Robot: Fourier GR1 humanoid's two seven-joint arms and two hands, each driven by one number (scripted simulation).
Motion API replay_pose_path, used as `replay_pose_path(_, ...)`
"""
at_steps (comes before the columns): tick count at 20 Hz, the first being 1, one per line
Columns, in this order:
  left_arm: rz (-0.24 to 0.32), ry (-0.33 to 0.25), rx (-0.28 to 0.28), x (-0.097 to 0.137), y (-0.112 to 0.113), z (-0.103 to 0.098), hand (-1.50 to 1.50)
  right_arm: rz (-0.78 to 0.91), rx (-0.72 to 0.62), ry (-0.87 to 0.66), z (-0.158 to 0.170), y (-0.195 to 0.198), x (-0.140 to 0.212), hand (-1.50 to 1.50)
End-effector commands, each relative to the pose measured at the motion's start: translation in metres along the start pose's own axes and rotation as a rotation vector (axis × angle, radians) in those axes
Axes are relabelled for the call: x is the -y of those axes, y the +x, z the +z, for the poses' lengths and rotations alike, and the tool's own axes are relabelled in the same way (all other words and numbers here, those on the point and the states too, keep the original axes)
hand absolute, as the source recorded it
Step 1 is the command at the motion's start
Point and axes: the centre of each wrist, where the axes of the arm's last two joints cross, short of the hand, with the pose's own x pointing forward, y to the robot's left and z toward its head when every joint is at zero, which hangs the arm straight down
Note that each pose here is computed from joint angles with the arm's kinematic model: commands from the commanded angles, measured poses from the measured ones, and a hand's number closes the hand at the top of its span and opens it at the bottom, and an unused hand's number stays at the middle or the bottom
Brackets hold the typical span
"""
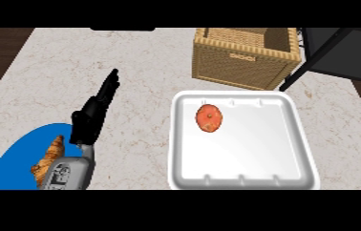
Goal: Pick the eggplant from the tray and place it in the tiered shelf
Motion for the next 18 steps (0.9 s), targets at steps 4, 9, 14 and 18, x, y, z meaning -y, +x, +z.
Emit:
replay_pose_path(4, 0.001, 0.004, 0.013, -0.003, -0.022, 0.009, 0.0, -0.098, -0.084, -0.015, -0.001, -0.016, -0.003, -1.5)
replay_pose_path(9, 0.009, -0.004, -0.006, -0.017, 0.004, -0.008, 0.0, -0.222, -0.094, 0.04, -0.002, -0.01, 0.016, -1.5)
replay_pose_path(14, 0.009, -0.002, -0.01, -0.015, -0.006, -0.008, 0.0, -0.298, -0.072, 0.1, -0.005, 0.013, 0.029, -1.5)
replay_pose_path(18, 0.01, -0.014, -0.002, 0.011, -0.015, 0.011, 0.0, -0.399, -0.121, 0.008, -0.028, 0.018, 0.05, -1.5)
